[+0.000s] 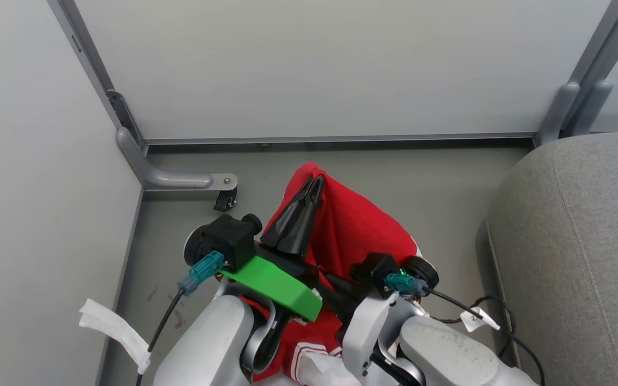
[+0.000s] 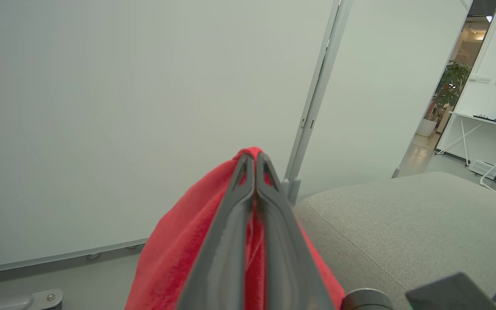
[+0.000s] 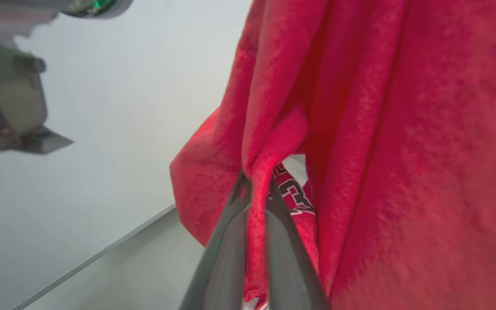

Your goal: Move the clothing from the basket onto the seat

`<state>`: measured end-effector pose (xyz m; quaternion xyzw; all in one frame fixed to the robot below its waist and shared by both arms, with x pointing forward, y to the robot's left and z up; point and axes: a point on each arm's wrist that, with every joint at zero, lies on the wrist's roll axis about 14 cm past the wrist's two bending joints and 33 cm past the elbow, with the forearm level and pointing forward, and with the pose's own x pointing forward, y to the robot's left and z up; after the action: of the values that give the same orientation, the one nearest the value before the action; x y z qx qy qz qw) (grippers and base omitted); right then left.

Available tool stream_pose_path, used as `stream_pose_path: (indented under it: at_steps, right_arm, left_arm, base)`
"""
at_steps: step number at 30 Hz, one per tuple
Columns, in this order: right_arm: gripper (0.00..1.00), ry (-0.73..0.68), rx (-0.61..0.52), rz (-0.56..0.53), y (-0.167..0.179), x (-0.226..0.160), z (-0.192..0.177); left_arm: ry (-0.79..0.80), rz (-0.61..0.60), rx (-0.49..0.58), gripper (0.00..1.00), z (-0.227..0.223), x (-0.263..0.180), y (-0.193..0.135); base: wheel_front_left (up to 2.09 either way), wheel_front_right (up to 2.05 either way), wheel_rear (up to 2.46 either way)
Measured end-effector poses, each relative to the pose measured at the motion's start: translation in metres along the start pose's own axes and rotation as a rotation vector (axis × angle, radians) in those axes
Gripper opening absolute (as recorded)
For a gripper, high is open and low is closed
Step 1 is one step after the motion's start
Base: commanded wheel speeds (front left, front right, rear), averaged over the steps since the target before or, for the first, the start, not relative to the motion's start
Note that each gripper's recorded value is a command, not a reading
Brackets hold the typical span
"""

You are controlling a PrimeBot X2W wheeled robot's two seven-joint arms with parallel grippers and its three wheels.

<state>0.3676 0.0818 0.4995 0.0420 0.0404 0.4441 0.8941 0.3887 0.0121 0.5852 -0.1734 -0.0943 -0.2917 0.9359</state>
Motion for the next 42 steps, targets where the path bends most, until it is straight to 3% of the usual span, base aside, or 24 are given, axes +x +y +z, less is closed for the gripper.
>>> stream_pose_path:
  at_steps: [9,10,11,24,33,42]
  right_arm:
    - [0.00,-0.043,0.023,-0.064,-0.021,-0.001,0.012]
    - [0.00,-0.053,0.027,-0.073,-0.024,-0.002,0.015]
    - [0.00,-0.066,0.030,-0.084,-0.026,-0.003,0.018]
    - [0.00,-0.187,0.073,-0.365,-0.082,-0.070,0.030]
    - [0.00,-0.260,0.072,-0.626,-0.120,-0.149,0.036]
    - [0.00,-0.309,-0.012,-0.910,-0.151,-0.241,0.049]
  left_arm:
    - [-0.004,0.020,0.002,0.00,0.000,0.003,0.009]
    - [-0.006,0.022,0.001,0.45,0.001,0.004,0.010]
    - [-0.007,0.024,0.002,1.00,0.001,0.005,0.011]
    - [0.067,-0.025,0.063,1.00,-0.033,0.022,0.003]
    - [0.143,-0.151,0.004,1.00,-0.071,0.038,-0.039]
    - [0.195,-0.306,-0.066,1.00,-0.098,0.051,-0.094]
  base:
    - [0.00,0.00,0.00]
    - [0.00,0.00,0.00]
    - [0.00,0.00,0.00]
    - [0.00,0.00,0.00]
    - [0.00,0.00,0.00]
    - [0.00,0.00,0.00]
